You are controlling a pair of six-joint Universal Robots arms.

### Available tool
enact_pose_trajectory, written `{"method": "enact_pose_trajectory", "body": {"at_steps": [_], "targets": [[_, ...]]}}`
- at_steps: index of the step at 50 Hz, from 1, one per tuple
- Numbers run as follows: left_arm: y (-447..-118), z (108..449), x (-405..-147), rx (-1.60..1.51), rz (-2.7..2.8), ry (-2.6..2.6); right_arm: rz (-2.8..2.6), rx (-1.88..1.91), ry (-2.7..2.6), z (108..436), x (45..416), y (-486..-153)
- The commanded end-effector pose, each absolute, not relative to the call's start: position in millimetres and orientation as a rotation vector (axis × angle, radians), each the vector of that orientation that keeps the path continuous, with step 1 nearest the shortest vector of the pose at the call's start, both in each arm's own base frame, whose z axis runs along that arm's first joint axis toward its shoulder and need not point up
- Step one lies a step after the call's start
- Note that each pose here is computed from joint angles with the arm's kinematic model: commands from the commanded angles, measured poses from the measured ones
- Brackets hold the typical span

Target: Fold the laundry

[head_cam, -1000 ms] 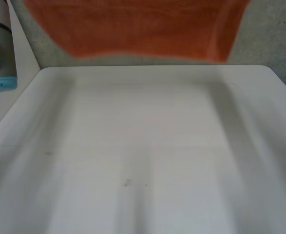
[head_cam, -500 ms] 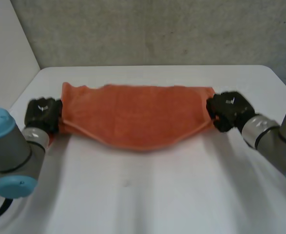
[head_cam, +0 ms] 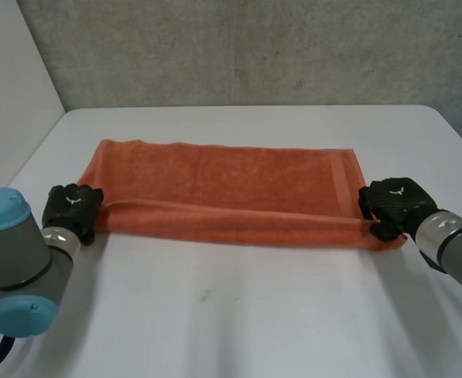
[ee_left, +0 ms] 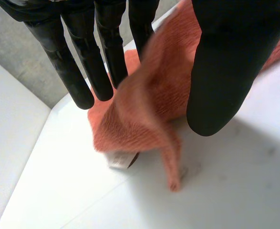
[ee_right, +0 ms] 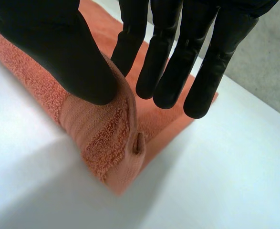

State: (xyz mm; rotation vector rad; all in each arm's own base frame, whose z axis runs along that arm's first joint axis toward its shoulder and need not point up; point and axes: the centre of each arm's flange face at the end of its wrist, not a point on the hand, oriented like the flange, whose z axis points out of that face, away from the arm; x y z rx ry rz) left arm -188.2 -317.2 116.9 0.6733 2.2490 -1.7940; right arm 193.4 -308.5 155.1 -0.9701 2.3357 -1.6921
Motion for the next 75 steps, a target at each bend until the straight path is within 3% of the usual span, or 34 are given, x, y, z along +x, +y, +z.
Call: {"method": "enact_pose_trajectory", "body": {"at_steps": [1, 14, 24, 30, 37, 41, 49, 54, 59, 64, 75], "targets": [[-322.6, 115.9, -171.3, 0.61, -1.76, 2.257, -1.686, -0.993, 2.377, 153.1, 179.5, -307.8], [-316.0, 123.4, -159.2, 0.565, -1.742, 2.263, -1.652, -0.992, 2.396, 149.0, 177.0, -303.3], [-297.4, 143.6, -148.9, 0.541, -1.718, 2.265, -1.614, -0.99, 2.416, 167.5, 175.7, -294.3], [-266.7, 161.9, -133.1, 0.519, -1.53, 2.394, -1.502, -1.132, 2.493, 190.7, 161.4, -276.5], [-224.8, 177.4, -127.2, 0.541, -1.242, 2.594, -1.0, -1.449, 2.584, 209.8, 137.7, -229.0], [-223.4, 180.6, -128.4, 0.553, -1.232, 2.601, -0.987, -1.519, 2.562, 215.1, 133.0, -229.4], [-257.5, 174.0, -130.6, 0.553, -1.315, 2.553, -1.313, -1.445, 2.552, 209.1, 135.2, -278.9], [-291.3, 167.4, -138.9, 0.574, -1.399, 2.5, -1.461, -1.501, 2.441, 197.3, 167.1, -310.3], [-348.2, 163.4, -156.4, 0.59, -1.623, 2.353, -1.626, -1.537, 2.379, 180.2, 196.1, -351.2], [-384.6, 155.0, -174.4, 0.61, -1.763, 2.257, -1.807, -1.536, 2.307, 164.9, 211.7, -380.8], [-428.4, 118.0, -193.3, 0.634, -1.859, 2.189, -2.176, -1.469, 2.237, 141.9, 217.7, -429.1]]}}
